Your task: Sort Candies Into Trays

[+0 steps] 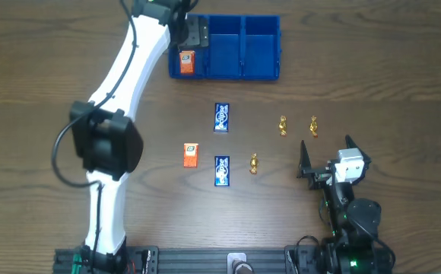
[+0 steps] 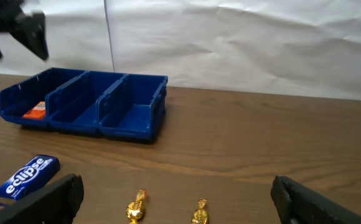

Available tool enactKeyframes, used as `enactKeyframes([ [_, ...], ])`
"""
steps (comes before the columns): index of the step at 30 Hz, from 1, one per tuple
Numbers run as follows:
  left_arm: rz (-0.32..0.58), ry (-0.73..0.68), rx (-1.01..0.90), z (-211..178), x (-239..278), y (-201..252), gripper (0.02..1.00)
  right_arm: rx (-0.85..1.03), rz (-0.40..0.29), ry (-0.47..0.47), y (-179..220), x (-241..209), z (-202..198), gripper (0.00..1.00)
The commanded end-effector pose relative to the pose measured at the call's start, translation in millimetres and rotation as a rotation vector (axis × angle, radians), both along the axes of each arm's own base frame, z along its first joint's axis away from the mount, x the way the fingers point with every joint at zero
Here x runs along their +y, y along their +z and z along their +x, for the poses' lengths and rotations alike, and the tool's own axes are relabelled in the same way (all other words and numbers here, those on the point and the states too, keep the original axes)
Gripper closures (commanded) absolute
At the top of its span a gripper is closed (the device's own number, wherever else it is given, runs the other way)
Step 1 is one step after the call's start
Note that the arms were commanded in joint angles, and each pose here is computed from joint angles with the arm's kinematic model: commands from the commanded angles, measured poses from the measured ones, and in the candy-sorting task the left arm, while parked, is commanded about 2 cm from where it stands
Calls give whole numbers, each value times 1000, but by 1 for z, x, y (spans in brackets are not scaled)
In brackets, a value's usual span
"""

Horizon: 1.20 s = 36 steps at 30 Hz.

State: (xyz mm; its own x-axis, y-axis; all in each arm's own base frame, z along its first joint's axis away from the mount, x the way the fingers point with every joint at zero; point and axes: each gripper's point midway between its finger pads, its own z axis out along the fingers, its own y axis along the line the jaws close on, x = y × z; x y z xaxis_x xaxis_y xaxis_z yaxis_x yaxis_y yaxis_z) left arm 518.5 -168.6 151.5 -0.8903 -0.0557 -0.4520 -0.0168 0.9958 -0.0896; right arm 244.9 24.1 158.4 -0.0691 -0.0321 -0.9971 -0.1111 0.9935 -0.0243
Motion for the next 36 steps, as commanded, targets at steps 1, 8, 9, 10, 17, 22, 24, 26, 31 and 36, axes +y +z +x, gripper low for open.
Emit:
enactKeyframes([
  [1, -52, -50, -130, -64, -12, 79, 20, 1, -11, 12, -1, 2, 0, 3],
  [8, -75, -49, 0, -178, -15, 20, 18, 1, -11, 12, -1, 2, 0, 3],
  [9, -67, -33, 44, -194, -12, -1, 18, 1, -11, 12, -1, 2, 0, 3],
  [10, -60, -20, 75, -205, -9, -17, 18, 1, -11, 12, -1, 2, 0, 3],
  [17, -17, 18, 210, -255, 4, -108, 34, 1, -11, 12, -1, 2, 0, 3],
  [22, 9, 7, 233, -264, 7, -127, 36, 1, -11, 12, -1, 2, 0, 3],
  [24, 11, 8, 235, -263, 6, -130, 36, 1, -11, 12, -1, 2, 0, 3],
  [26, 14, 8, 241, -262, 5, -135, 40, 1, -11, 12, -1, 2, 0, 3],
  [31, 35, 2, 273, -265, 4, -146, 40, 1, -11, 12, -1, 2, 0, 3],
  [36, 53, -17, 271, -262, -4, -148, 38, 1, -11, 12, -1, 2, 0, 3],
])
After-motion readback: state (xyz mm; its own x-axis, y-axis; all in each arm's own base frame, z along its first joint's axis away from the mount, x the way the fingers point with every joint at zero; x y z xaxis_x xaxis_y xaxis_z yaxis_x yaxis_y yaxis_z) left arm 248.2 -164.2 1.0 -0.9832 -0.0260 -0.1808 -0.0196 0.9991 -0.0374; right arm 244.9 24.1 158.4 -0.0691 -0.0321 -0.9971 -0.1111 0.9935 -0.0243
